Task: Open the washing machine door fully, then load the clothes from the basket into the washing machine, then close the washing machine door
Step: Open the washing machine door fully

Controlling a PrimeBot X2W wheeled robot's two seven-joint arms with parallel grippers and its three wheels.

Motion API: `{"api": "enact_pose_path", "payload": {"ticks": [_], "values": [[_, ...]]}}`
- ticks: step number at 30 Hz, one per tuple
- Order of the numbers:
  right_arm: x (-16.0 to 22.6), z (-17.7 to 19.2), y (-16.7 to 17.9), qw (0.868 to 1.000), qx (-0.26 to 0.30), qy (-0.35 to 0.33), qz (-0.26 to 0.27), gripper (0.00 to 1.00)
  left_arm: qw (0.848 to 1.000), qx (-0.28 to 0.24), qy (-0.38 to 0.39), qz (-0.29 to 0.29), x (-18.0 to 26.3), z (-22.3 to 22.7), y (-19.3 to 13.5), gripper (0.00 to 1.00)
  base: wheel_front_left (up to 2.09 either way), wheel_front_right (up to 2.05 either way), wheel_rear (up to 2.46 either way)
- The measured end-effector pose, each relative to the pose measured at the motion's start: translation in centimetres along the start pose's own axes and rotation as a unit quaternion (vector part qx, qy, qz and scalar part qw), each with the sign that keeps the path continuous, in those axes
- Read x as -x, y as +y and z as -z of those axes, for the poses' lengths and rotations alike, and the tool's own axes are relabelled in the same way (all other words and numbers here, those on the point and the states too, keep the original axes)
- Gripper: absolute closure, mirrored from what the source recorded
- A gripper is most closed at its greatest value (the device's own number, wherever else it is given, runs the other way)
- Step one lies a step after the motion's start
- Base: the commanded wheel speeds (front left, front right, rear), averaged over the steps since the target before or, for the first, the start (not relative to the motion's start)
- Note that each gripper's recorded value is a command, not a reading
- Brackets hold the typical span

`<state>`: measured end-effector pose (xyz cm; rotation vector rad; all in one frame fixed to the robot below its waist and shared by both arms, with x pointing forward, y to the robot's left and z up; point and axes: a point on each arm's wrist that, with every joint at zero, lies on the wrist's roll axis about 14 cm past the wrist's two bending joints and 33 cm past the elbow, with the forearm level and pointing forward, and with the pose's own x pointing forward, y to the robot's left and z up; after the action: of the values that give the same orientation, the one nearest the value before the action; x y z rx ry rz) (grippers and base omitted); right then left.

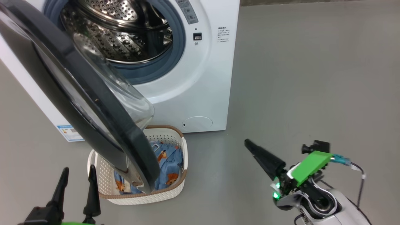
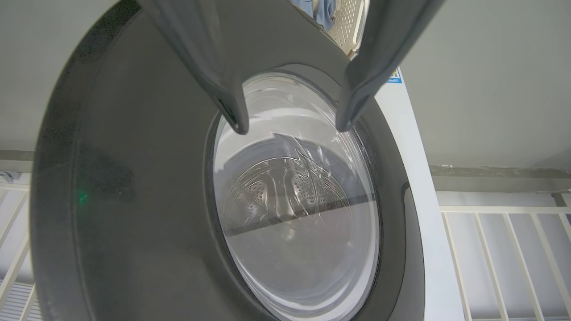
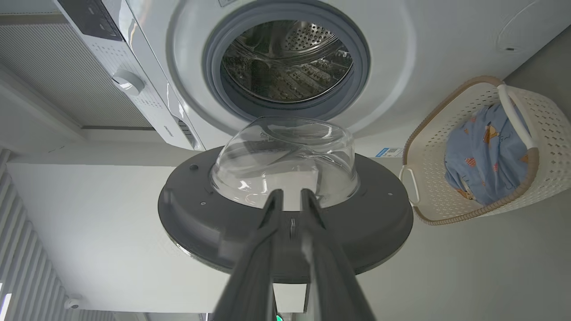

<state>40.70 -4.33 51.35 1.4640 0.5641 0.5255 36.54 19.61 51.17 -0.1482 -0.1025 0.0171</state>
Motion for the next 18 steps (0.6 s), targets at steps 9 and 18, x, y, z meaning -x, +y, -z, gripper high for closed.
{"api": "enact_pose_path", "payload": {"ticks": [9,18], "values": [[2.0,-4.6,1.0,0.985,0.109,-0.133,0.006,0.0,1.0,0.002,0.007,0.004,0.4,0.4,-0.3,0.0,0.0,0.0,0.0],[4.6,-8.6,2.0,0.936,0.229,-0.268,0.012,0.0,1.0,0.005,0.004,0.004,0.5,0.2,-0.5,0.0,0.0,0.0,0.0]]}}
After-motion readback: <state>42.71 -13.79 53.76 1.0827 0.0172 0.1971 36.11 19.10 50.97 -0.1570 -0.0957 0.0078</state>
